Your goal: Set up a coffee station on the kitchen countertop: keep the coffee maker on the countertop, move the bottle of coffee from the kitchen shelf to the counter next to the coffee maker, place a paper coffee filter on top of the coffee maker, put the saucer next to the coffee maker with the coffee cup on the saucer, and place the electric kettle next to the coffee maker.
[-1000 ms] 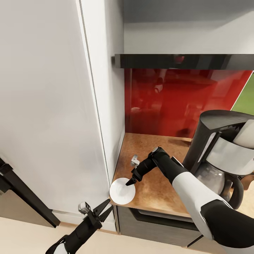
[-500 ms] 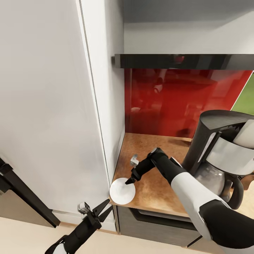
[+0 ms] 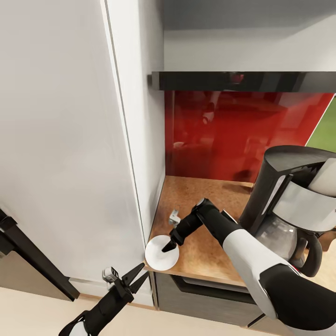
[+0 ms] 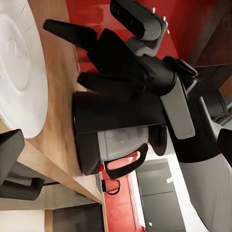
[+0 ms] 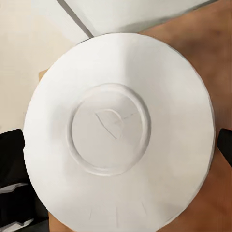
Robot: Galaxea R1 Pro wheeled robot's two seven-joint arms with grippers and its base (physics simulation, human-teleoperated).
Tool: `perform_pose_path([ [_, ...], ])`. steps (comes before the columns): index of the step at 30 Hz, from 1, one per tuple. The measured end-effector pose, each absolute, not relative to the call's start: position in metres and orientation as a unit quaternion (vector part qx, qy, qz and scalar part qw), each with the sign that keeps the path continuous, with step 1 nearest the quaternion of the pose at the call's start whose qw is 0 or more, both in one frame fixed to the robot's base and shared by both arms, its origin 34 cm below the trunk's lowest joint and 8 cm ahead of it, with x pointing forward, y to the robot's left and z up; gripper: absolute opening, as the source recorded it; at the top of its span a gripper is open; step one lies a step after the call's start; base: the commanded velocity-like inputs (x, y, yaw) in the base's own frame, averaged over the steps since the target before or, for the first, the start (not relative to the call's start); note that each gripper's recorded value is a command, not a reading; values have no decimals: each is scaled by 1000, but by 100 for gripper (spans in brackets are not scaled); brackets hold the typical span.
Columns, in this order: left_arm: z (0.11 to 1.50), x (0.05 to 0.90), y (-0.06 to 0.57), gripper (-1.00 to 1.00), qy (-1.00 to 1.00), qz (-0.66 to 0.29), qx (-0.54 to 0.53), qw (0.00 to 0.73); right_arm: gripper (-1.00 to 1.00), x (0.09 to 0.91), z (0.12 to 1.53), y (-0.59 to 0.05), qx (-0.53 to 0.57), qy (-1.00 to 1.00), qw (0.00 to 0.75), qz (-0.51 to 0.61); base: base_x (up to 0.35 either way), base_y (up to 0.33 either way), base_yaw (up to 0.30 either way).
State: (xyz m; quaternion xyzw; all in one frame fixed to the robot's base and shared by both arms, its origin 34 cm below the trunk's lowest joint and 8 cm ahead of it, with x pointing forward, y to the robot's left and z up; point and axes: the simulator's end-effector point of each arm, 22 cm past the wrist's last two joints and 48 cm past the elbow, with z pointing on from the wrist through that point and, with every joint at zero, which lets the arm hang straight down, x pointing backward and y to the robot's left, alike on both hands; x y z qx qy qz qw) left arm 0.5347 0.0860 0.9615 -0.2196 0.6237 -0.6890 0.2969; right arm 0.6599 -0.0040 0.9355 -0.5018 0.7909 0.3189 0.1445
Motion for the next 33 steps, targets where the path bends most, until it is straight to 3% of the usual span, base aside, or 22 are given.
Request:
perform_pose_path([
  [33, 962, 534, 86, 100, 623, -691, -220, 294, 100, 666, 935, -10, -508, 789, 156, 309, 0, 0, 0],
])
